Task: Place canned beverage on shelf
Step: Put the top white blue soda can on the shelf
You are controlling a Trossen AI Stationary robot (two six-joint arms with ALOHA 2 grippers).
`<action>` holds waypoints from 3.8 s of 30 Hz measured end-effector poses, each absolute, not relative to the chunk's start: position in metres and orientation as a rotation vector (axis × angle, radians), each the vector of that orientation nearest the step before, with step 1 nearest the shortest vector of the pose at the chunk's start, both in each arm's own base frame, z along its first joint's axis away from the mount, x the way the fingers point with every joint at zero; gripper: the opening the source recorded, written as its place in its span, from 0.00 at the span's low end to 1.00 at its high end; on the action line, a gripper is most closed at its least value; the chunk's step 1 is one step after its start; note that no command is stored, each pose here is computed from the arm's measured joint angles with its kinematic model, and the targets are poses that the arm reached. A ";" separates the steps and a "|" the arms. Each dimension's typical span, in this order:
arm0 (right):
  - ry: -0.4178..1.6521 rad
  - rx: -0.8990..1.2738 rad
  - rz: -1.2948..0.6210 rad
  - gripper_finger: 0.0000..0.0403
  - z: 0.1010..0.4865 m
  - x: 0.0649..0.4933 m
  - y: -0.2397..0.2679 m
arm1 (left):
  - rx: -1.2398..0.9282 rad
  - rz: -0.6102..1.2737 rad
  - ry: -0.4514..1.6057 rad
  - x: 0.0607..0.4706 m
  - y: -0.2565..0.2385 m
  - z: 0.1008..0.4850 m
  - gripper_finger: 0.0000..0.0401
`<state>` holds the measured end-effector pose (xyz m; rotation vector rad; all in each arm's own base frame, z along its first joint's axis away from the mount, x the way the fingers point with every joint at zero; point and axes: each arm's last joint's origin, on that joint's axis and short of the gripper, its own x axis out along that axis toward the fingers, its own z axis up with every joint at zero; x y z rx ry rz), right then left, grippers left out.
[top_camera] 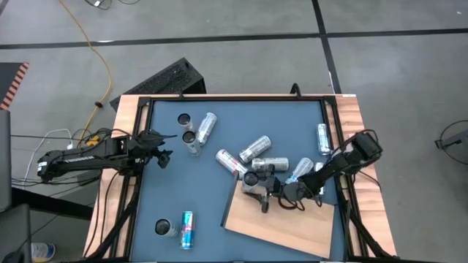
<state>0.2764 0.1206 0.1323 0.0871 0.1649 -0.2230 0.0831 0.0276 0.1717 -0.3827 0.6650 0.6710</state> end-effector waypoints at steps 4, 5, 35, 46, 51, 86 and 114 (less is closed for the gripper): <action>0.191 0.082 -0.200 0.74 0.150 0.270 0.120 | -0.382 0.671 0.665 0.083 0.028 0.172 0.67; 0.189 0.084 -0.197 0.74 0.154 0.268 0.119 | -0.382 0.671 0.665 0.083 0.028 0.172 0.67; 0.559 -0.043 -0.206 0.74 0.314 0.248 0.121 | -0.383 0.671 0.665 0.083 0.028 0.172 0.67; 0.655 -0.164 -0.079 0.74 0.339 0.272 0.132 | -0.383 0.671 0.664 0.083 0.028 0.172 0.67; 0.723 -0.215 -0.091 0.74 0.320 0.291 0.127 | -0.383 0.671 0.665 0.083 0.028 0.172 0.67; 0.789 -0.055 -0.038 0.74 0.313 0.309 0.100 | -0.383 0.671 0.665 0.083 0.028 0.172 0.67; 0.816 -0.016 -0.068 0.68 0.295 0.324 0.103 | -0.382 0.671 0.667 0.083 0.028 0.172 0.67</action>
